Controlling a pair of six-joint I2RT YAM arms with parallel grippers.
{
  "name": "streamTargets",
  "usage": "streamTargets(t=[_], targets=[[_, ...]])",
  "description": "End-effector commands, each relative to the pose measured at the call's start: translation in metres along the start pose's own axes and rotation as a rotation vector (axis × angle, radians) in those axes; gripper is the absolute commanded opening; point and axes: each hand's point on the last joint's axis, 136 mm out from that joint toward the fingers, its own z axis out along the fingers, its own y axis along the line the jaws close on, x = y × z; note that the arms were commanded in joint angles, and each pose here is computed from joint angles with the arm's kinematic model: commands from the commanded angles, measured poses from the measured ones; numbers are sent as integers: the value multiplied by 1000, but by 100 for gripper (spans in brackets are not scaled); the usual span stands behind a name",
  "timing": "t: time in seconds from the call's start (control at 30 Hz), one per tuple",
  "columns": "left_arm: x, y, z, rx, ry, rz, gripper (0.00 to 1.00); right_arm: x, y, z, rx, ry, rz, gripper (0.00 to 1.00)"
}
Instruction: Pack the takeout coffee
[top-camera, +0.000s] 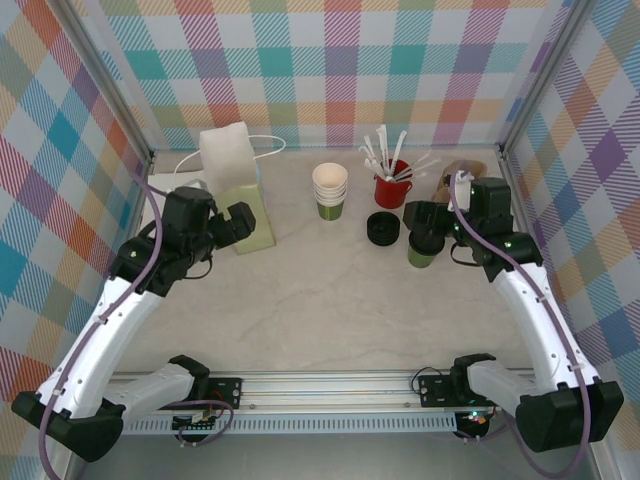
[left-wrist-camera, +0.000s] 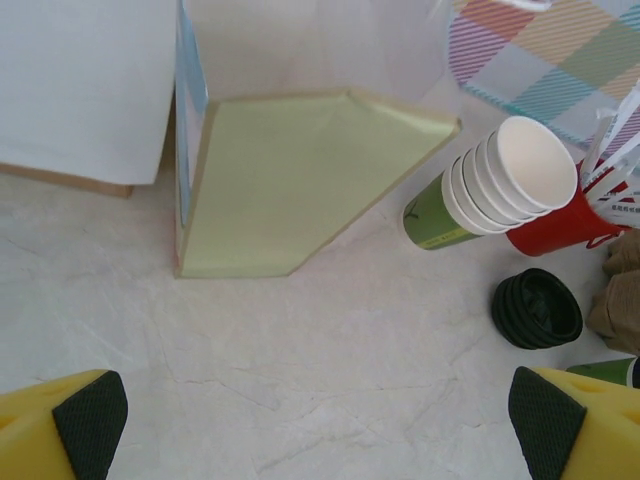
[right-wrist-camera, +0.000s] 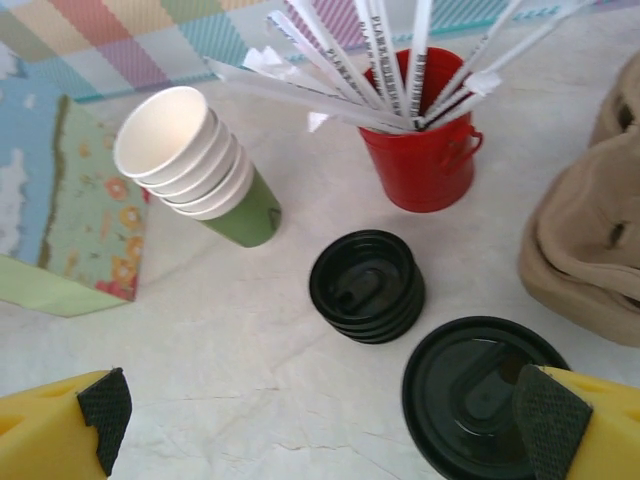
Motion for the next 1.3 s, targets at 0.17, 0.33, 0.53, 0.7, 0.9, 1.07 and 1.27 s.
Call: streamTargets(t=[0.17,0.33,0.53,0.7,0.9,1.07,1.27], targets=[[-42,2,-15,-45,-78,89,97,2,17,0,-121,-28,40,100],[-61,0,-11,-53,-88,98,96,6,18,2,-126,-11,45,100],[-76,6,-2,-61,-86,79,96,10,13,3,-100,3,45,100],[-84,14,6,-79,-79,62,96,13,2,4,-37,30,31,100],[-92,24,20,-95,-71,41,96,15,-2,5,-13,42,29,100],[-106,36,38,-108,-63,13,95,16,-7,7,13,59,33,100],[-120,53,77,-134,-33,-9,93,16,-7,8,14,66,34,100]])
